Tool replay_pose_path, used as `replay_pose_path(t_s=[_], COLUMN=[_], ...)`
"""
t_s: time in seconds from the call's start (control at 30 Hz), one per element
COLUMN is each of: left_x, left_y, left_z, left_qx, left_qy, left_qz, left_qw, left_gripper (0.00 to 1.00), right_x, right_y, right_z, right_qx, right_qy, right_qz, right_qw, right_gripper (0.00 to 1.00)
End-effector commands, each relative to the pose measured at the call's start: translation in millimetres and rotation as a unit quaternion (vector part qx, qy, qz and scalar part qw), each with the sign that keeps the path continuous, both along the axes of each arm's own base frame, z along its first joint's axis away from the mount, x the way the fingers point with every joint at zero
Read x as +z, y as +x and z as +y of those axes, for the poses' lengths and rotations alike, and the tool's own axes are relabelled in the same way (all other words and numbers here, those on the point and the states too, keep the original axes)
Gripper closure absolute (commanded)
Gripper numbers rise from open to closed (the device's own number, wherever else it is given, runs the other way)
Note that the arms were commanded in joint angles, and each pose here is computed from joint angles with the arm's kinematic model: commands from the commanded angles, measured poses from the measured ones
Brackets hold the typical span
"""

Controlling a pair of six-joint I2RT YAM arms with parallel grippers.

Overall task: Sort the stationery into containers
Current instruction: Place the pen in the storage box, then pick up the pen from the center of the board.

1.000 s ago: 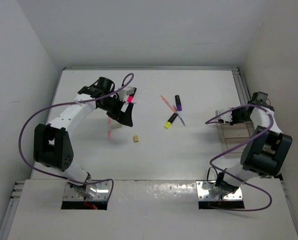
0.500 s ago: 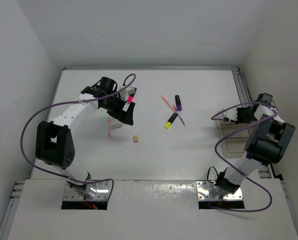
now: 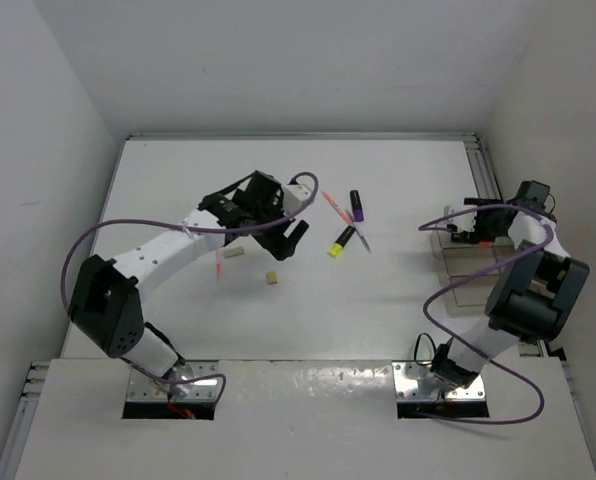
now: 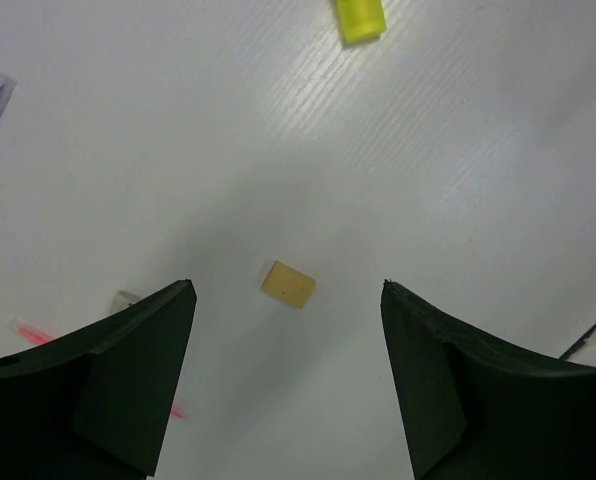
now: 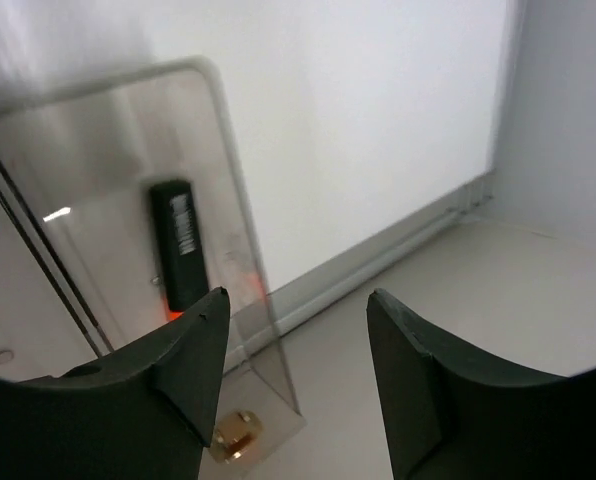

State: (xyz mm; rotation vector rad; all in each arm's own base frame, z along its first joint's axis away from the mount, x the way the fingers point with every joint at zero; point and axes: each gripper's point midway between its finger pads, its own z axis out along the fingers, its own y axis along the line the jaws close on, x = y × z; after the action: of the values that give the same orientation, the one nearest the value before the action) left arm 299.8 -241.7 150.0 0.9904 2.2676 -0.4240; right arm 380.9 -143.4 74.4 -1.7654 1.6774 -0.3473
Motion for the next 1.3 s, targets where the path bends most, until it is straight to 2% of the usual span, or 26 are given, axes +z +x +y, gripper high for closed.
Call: replay_pose_path(t_s=[0.0, 0.03, 0.07, 0.1, 0.13, 0.17, 0.2, 0.23, 0.3, 0.33, 0.4, 0.43, 0.5, 0.73, 0.77, 0.93, 1.0, 1.1, 1.13, 1.2, 1.27], left_x=[3.2, 0.8, -14.2, -19.7, -16.2, -32.5, -27.5, -45.2, -53.0, -40.0, -59.8, -61.1, -74.3, -100.5, -103.2, -122.8, -128.6, -135.5, -136.4, -138.8, -137.6], left_y=[21.9, 24.2, 25.5, 23.8, 31.8, 35.5, 43.0, 46.7, 54.0, 61.8, 65.7, 69.7, 71.8, 73.9, 74.1, 73.8, 72.5, 70.0, 70.2, 71.3, 68.1], left_z=[-21.4, -25.3, -33.2, -43.7, -50.9, -57.5, -70.0, -77.3, -90.9, -107.8, -121.5, -134.1, -142.5, -155.8, -155.7, -152.5, -151.5, -148.2, -147.3, -142.0, -141.3], left_qx=[0.03, 0.036, 0.048, 0.046, 0.055, 0.062, 0.065, 0.072, 0.074, 0.069, 0.063, 0.058, 0.053, 0.054, 0.055, 0.059, 0.061, 0.059, 0.06, 0.063, 0.056], left_qy=[0.029, 0.036, 0.042, 0.048, 0.048, 0.059, 0.049, 0.055, 0.048, 0.024, 0.029, 0.023, 0.03, 0.037, 0.039, 0.053, 0.055, 0.058, 0.058, 0.062, 0.053], left_qz=[-0.051, -0.053, -0.035, -0.035, -0.045, -0.032, -0.036, -0.017, 0.0, -0.003, 0.016, 0.015, 0.021, 0.035, 0.037, 0.049, 0.056, 0.064, 0.064, 0.066, 0.076], left_qw=[0.998, 0.997, 0.997, 0.997, 0.996, 0.996, 0.996, 0.996, 0.996, 0.997, 0.997, 0.998, 0.998, 0.997, 0.997, 0.996, 0.995, 0.994, 0.994, 0.994, 0.994], left_gripper=[0.2, 0.21, 0.21, 0.21, 0.21, 0.21, 0.21, 0.21, 0.21, 0.21, 0.22, 0.22, 0.21, 0.21, 0.21, 0.22, 0.24, 0.4, 0.52, 0.61, 0.72], right_x=[82.1, 89.3, 114.4, 119.4, 124.9, 132.2, 144.8, 149.8, 158.9, 159.4, 158.3, 151.8, 153.9, 148.6, 148.6, 146.8, 146.3, 144.3, 144.0, 142.6, 141.3], right_y=[-1.5, -9.1, -18.4, -26.9, -35.9, -41.8, -54.6, -60.0, -76.0, -83.0, -98.2, -105.7, -115.5, -126.1, -125.9, -123.2, -121.5, -120.6, -120.3, -119.2, -118.7], right_z=[49.1, 61.1, 72.7, 84.5, 94.7, 104.1, 115.4, 120.7, 131.6, 136.9, 145.6, 150.4, 156.6, 164.8, 165.1, 165.4, 165.6, 166.5, 167.1, 168.2, 170.4], right_qx=[-0.029, -0.065, -0.073, -0.083, -0.125, -0.137, -0.171, -0.188, -0.219, -0.251, -0.274, -0.297, -0.312, -0.34, -0.35, -0.365, -0.367, -0.37, -0.374, -0.373, -0.38], right_qy=[0.128, 0.184, 0.203, 0.239, 0.297, 0.323, 0.374, 0.398, 0.443, 0.479, 0.507, 0.529, 0.55, 0.579, 0.587, 0.6, 0.605, 0.613, 0.618, 0.625, 0.636], right_qz=[-0.076, -0.06, -0.079, -0.074, -0.052, -0.05, -0.043, -0.038, -0.031, -0.009, 0.009, 0.033, 0.041, 0.07, 0.078, 0.097, 0.099, 0.104, 0.107, 0.11, 0.123], right_qw=[0.988, 0.979, 0.973, 0.965, 0.945, 0.935, 0.911, 0.897, 0.869, 0.841, 0.817, 0.794, 0.773, 0.737, 0.726, 0.706, 0.7, 0.69, 0.683, 0.677, 0.66], right_gripper=[0.43, 0.43, 0.43, 0.43, 0.43, 0.43, 0.43, 0.43, 0.42, 0.42, 0.42, 0.42, 0.42, 0.41, 0.41, 0.41, 0.41, 0.41, 0.41, 0.42, 0.42])
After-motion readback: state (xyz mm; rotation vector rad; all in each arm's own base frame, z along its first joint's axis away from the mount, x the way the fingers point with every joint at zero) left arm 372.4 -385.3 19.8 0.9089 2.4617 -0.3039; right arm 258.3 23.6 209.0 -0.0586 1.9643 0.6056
